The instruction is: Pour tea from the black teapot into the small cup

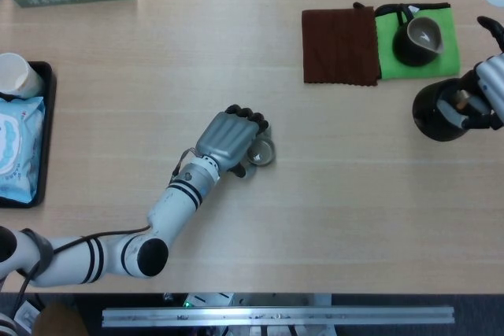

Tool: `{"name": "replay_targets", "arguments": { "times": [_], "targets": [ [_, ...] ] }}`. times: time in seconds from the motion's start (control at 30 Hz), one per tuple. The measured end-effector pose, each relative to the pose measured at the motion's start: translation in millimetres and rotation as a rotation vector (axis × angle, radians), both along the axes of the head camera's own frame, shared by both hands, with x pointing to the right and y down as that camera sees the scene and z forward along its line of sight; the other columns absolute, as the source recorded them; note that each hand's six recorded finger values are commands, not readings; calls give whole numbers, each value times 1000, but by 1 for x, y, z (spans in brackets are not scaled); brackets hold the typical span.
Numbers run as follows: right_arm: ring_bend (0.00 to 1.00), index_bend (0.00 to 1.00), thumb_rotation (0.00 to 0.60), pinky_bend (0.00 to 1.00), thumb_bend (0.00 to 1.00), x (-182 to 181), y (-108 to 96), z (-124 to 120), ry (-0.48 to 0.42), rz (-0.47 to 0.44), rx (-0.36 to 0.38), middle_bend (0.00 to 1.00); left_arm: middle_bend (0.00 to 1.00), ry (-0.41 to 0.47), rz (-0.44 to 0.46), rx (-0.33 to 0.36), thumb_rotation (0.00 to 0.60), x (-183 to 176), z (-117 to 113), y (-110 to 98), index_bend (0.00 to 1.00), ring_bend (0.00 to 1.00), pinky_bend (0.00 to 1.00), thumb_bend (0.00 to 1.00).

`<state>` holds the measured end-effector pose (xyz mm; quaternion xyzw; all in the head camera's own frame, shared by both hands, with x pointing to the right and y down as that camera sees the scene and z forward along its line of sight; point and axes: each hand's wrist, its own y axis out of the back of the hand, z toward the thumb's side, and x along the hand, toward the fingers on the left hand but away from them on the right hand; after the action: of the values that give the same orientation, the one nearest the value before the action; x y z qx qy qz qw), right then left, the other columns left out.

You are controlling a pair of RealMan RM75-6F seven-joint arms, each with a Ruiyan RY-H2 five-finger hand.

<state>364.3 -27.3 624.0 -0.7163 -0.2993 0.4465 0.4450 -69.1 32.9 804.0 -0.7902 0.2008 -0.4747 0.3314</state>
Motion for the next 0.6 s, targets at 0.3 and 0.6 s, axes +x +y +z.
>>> {"name": "replay_targets", "arguments": {
  "times": [0.3, 0.6],
  "targets": [
    [912, 1000, 441, 60, 327, -6, 0, 0, -12, -11, -2, 962, 133, 8, -5, 9, 600, -8, -10, -1, 82, 125, 157, 251],
    [911, 1000, 443, 60, 327, -27, -2, 3, -31, -49, -12, 962, 133, -10, -65, 86, 600, -49, -37, -14, 81, 124, 157, 250]
  ]
}}
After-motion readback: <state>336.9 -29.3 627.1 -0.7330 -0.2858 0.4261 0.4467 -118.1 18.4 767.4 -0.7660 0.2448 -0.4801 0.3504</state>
